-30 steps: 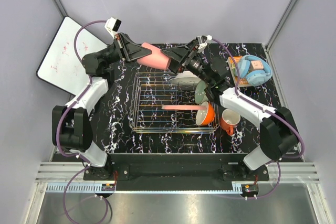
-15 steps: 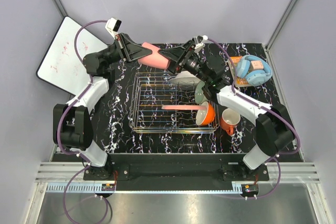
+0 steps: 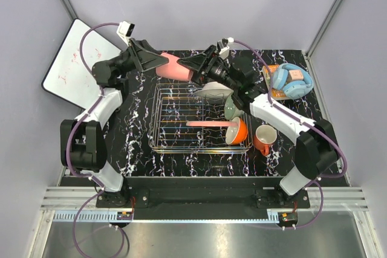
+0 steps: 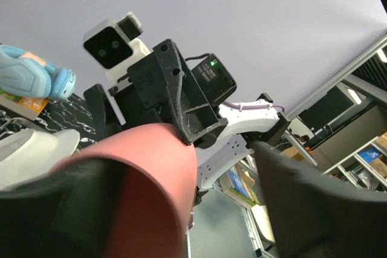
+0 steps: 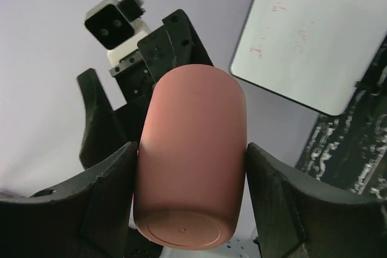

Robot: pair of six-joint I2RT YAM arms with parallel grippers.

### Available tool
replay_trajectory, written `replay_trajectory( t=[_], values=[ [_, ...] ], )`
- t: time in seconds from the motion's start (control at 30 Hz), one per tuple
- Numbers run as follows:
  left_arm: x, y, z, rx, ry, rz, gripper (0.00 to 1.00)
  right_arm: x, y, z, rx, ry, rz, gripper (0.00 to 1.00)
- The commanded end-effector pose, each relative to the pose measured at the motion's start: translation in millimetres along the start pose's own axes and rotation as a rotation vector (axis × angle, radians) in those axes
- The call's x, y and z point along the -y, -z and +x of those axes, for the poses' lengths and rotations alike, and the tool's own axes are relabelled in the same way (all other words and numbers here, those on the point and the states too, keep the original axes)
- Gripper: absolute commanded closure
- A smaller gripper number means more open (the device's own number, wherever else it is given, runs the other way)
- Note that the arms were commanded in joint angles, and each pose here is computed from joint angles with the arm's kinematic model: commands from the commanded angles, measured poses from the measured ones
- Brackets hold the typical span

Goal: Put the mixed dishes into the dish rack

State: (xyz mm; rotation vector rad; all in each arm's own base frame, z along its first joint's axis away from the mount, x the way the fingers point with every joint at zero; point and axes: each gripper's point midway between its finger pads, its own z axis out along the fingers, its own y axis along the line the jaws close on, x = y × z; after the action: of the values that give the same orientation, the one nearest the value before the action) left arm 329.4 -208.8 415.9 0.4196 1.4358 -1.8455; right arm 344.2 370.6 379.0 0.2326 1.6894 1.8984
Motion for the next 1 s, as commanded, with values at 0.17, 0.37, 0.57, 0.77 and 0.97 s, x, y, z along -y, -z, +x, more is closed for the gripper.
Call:
replay_trajectory(
  t=[0.17,0.37,0.57,0.77,0.97],
  values=[
    [-45.0,83.2,-21.4,0.064,-0.129,-0.179,0.01,0.7,21.4,-7.5,-0.096,0.223,0.237,1.0],
    [-156.0,159.7,32.8,-0.159,-0.155,-0.851,0.01,17.6,28.4,-12.9,-0.153,0.339,0.404,1.0],
    [-178.6,192.7,46.6,-0.328,-0.292,-1.169,0.01,27.8,34.6,-16.5,-0.198,0.509,0.573,1.0],
    [-179.3,219.7,48.7,-0.257,-0.148,-1.166,0.01,62.0,20.7,-14.0,-0.32,0.699,0.778,1.0],
    [-175.1,247.6,54.2,-0.249,-0.143,-1.23,0.01,90.9,9.0,-15.0,-0.398,0.778,0.91,1.0]
  ],
)
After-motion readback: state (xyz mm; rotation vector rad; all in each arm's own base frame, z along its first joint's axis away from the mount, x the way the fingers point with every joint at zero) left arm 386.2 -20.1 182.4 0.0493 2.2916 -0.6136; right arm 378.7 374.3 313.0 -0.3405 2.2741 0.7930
